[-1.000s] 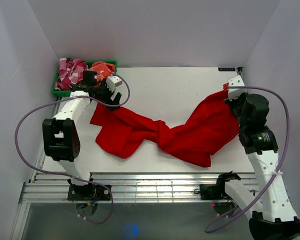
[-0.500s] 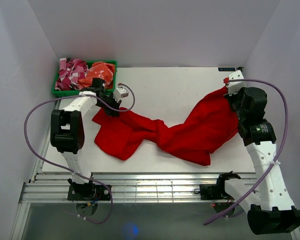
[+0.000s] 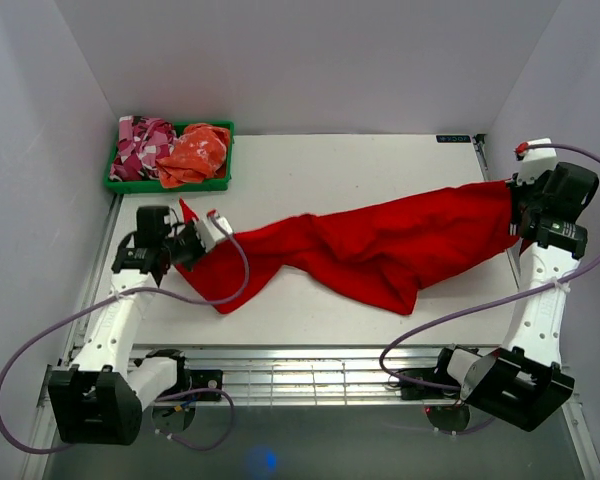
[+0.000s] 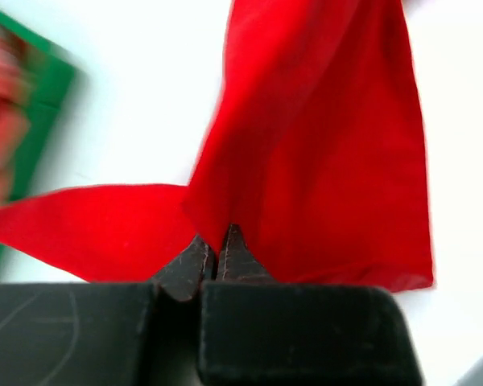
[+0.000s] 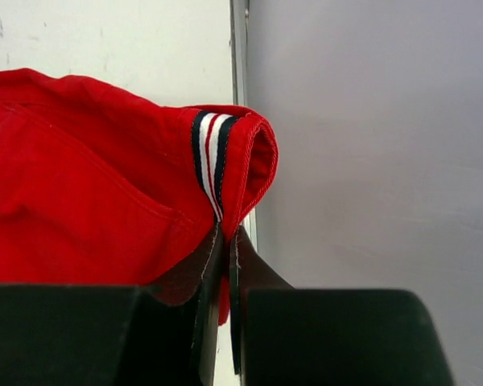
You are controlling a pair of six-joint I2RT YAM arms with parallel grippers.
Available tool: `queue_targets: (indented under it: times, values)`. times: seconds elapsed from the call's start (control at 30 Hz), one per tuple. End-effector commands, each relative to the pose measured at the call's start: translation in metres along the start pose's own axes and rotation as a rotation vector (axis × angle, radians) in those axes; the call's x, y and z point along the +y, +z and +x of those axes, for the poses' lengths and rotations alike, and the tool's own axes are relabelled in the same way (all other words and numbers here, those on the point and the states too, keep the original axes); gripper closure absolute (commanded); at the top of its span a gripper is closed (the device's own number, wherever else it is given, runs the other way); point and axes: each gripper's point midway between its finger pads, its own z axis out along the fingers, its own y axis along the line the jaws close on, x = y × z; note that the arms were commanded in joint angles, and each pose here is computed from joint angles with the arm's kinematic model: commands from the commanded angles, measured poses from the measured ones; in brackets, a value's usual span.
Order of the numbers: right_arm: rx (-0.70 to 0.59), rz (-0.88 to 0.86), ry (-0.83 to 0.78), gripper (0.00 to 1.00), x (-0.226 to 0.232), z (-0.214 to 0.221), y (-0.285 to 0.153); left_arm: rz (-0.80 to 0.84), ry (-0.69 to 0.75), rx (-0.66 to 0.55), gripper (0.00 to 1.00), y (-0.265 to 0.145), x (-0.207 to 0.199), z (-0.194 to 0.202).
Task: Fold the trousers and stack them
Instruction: Flatten the trousers out
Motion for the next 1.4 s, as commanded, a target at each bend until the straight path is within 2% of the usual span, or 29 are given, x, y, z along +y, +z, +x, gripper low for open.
queue_targets:
  times: [0.0,0.03,0.07,0.1,0.17,0.2,0.27,0.37,0.47,0.57,0.67,0.8,0.87,0.9,0.97,1.13,1.17,1.27,1.3,1.33,1.37]
  values:
    - [-0.043,-0.042,-0.032,0.92,-0.009,-0.011,-0.004,0.234,0.014,0.295,0.98,0.01,-0.092,0.117]
    - [-0.027,-0.063,-0.031,0.92,-0.006,-0.005,-0.002,0.223,0.026,0.331,0.92,0.007,-0.098,0.13]
    - [-0.016,-0.076,-0.044,0.92,-0.004,-0.001,0.0,0.241,0.029,0.356,0.74,0.005,-0.109,0.142]
    - [-0.002,-0.088,-0.049,0.92,-0.002,0.004,0.002,0.281,0.038,0.385,0.63,0.003,-0.126,0.158]
    - [0.016,-0.113,-0.066,0.92,0.002,0.011,0.003,0.302,0.036,0.391,0.42,-0.003,-0.134,0.16]
    - [0.022,-0.121,-0.072,0.92,0.004,0.013,0.003,0.32,0.036,0.375,0.36,-0.005,-0.137,0.155]
    - [0.035,-0.136,-0.087,0.92,0.006,0.017,0.004,0.329,0.018,0.288,0.2,-0.01,-0.131,0.126]
    - [0.043,-0.153,-0.109,0.92,0.009,0.023,0.004,0.303,-0.024,0.137,0.19,-0.019,-0.109,0.071]
    - [0.042,-0.183,-0.136,0.92,0.015,0.027,0.004,0.255,-0.079,0.049,0.18,-0.027,-0.083,0.028]
    - [0.042,-0.2,-0.147,0.92,0.019,0.031,0.003,0.22,-0.187,0.036,0.17,-0.024,-0.053,0.017]
    - [0.035,-0.21,-0.153,0.92,0.022,0.031,0.002,0.188,-0.299,0.094,0.17,-0.01,-0.02,0.036]
    - [0.023,-0.223,-0.158,0.92,0.024,0.028,-0.001,0.139,-0.491,0.22,0.18,-0.001,0.024,0.09]
    - [0.021,-0.232,-0.155,0.92,0.026,0.028,-0.002,0.214,-0.594,0.281,0.17,0.006,0.02,0.117]
    - [0.019,-0.23,-0.158,0.92,0.025,0.027,-0.002,0.202,-0.635,0.295,0.16,0.003,0.027,0.125]
    - [0.019,-0.229,-0.158,0.92,0.025,0.027,-0.002,0.273,-0.712,0.352,0.08,0.004,0.012,0.142]
    - [0.019,-0.225,-0.173,0.92,0.023,0.028,-0.003,0.304,-0.778,0.403,0.06,-0.009,-0.009,0.158]
    - [0.02,-0.226,-0.171,0.92,0.023,0.028,-0.003,0.31,-0.787,0.412,0.08,-0.012,-0.013,0.158]
    - [0.015,-0.23,-0.168,0.92,0.024,0.027,-0.003,0.346,-0.821,0.422,0.23,-0.019,-0.026,0.158]
    - [0.014,-0.231,-0.166,0.92,0.024,0.027,-0.003,0.349,-0.839,0.411,0.31,-0.021,-0.026,0.157]
    - [0.012,-0.231,-0.165,0.92,0.024,0.026,-0.002,0.346,-0.845,0.403,0.47,-0.022,-0.025,0.156]
    - [0.014,-0.232,-0.163,0.92,0.024,0.027,-0.003,0.345,-0.851,0.395,0.54,-0.025,-0.024,0.154]
